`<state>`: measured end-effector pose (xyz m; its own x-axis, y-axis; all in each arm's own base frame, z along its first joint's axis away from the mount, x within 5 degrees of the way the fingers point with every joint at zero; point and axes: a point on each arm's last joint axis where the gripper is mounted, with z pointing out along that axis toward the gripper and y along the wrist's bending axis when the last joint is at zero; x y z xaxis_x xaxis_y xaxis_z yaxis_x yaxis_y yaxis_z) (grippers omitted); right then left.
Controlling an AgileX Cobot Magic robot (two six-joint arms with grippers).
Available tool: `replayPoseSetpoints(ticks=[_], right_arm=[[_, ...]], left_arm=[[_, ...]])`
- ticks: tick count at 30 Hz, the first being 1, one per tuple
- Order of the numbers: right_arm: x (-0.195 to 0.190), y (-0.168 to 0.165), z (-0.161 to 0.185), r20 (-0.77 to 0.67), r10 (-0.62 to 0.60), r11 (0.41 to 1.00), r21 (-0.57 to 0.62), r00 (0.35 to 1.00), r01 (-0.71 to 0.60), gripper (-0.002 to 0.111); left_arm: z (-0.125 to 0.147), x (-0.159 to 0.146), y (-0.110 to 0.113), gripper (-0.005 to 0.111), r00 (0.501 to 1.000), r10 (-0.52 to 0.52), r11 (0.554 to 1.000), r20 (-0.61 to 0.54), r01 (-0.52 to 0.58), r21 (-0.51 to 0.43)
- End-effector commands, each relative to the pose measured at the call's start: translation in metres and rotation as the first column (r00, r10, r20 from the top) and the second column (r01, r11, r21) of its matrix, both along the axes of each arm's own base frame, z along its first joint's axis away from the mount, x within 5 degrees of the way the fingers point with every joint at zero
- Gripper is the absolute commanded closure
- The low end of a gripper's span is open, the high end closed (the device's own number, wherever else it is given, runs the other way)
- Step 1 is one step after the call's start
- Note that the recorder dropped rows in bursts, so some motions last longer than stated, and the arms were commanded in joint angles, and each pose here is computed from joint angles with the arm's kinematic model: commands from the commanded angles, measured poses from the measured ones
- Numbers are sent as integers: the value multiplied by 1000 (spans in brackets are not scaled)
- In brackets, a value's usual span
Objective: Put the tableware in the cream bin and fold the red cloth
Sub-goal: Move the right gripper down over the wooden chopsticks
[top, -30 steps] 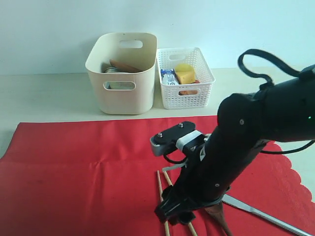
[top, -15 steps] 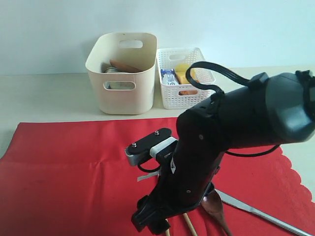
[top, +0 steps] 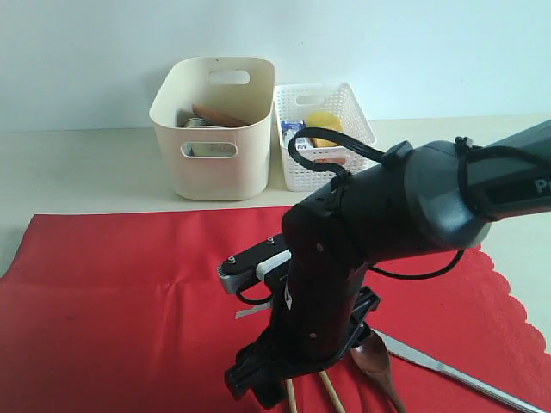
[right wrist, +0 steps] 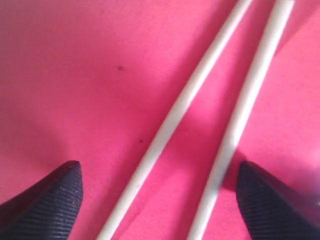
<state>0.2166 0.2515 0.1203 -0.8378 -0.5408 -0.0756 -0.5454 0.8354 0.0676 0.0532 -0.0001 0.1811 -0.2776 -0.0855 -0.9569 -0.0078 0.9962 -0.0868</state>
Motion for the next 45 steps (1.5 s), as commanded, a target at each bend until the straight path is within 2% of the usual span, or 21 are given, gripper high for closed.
replayPoseSetpoints(ticks=[1,14,24,28,40,45], right_arm=[[4,-1,2,43,-13,999,-31,999,14,30],[3,-1,1,29,-28,999,-32,999,29,42],[2,-2,1,15,-32,999,-42,999,33,42],[2,-2,1,9,-39,999,-38,999,40,48],[0,-1,1,-10,-60,998,-22,998,60,48],[-1,-1,-10,-39,-56,997,-57,998,54,48]], left_arm=[[0,0,0,107,1000,1,1000,13,-1,1],[0,0,0,107,1000,1,1000,13,-1,1],[0,0,0,107,1000,1,1000,13,-1,1],[0,0,0,107,1000,1,1000,13,-1,1],[0,0,0,107,1000,1,1000,13,-1,1],[0,0,0,107,1000,1,1000,13,-1,1]])
